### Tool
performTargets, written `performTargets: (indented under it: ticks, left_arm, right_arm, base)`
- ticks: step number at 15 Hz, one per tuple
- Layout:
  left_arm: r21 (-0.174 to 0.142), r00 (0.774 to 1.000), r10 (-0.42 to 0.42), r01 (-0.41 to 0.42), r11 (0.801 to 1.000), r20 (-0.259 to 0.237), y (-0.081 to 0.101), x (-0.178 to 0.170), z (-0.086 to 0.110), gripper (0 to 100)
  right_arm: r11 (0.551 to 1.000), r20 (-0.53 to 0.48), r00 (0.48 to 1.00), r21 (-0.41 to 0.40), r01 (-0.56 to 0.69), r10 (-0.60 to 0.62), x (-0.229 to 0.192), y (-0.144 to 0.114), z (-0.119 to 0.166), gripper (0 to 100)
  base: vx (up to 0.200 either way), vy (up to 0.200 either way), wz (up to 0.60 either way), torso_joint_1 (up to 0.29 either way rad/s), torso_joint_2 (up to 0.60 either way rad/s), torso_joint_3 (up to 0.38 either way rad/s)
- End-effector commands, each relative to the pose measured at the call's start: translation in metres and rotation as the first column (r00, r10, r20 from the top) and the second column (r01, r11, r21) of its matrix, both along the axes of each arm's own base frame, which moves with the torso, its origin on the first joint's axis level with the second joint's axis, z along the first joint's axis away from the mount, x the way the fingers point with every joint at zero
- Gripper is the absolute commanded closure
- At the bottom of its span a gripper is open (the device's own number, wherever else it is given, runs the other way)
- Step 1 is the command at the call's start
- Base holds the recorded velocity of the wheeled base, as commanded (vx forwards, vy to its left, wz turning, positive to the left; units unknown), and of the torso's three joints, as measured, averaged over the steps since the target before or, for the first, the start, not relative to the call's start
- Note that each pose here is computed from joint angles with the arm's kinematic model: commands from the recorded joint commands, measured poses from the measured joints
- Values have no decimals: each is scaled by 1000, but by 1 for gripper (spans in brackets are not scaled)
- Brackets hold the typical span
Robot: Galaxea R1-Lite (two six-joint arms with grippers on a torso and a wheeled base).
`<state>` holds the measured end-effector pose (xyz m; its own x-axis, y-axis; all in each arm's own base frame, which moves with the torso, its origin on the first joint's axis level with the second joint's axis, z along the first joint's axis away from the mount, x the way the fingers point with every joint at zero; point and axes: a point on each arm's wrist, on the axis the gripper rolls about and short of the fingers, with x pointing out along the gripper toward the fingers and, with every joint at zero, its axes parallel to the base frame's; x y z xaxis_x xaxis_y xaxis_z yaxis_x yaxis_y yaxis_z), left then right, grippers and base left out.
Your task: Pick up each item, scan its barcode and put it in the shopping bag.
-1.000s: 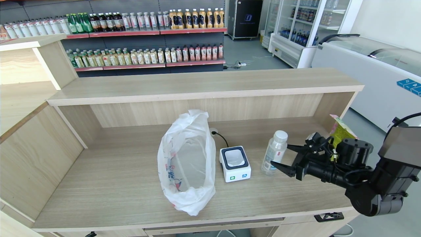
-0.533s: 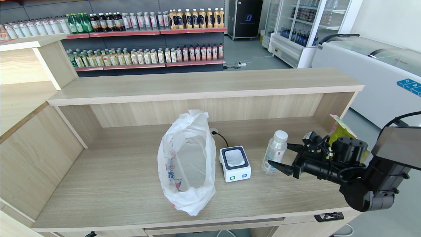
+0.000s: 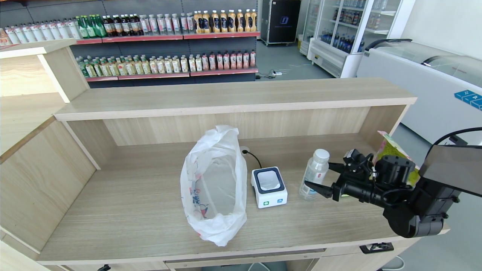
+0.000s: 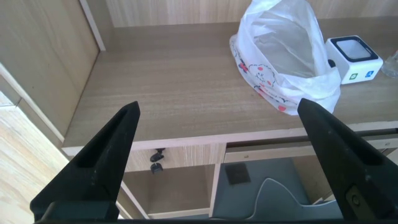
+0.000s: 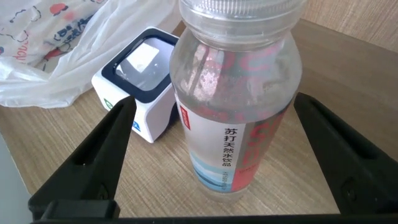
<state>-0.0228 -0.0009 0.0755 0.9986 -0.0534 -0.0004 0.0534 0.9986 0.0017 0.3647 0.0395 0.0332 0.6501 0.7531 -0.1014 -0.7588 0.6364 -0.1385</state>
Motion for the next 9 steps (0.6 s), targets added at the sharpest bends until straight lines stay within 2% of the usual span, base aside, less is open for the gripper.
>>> performTargets:
  ticks: [1,4,5,9]
  left_arm:
    - [0,1000,0,0,1000,-1,0,0,0,0]
    - [0,1000,0,0,1000,-1,0,0,0,0]
    - [0,1000,0,0,1000,-1,0,0,0,0]
    - [0,1000,0,0,1000,-1,0,0,0,0]
  right_arm:
    - [1000,3,1000,8,-15,15,4,1,-1,0]
    - [1000,11,1000,13,-27,27,9,1,-1,0]
    - [999,9,999,19,-36,36,10,1,-1,100]
    - [999,11,999,23,-35,35,11,1,-1,100]
  base:
    - [0,0,0,0,0,0]
    - [0,0,0,0,0,0]
    - [0,0,0,0,0,0]
    - [0,0,0,0,0,0]
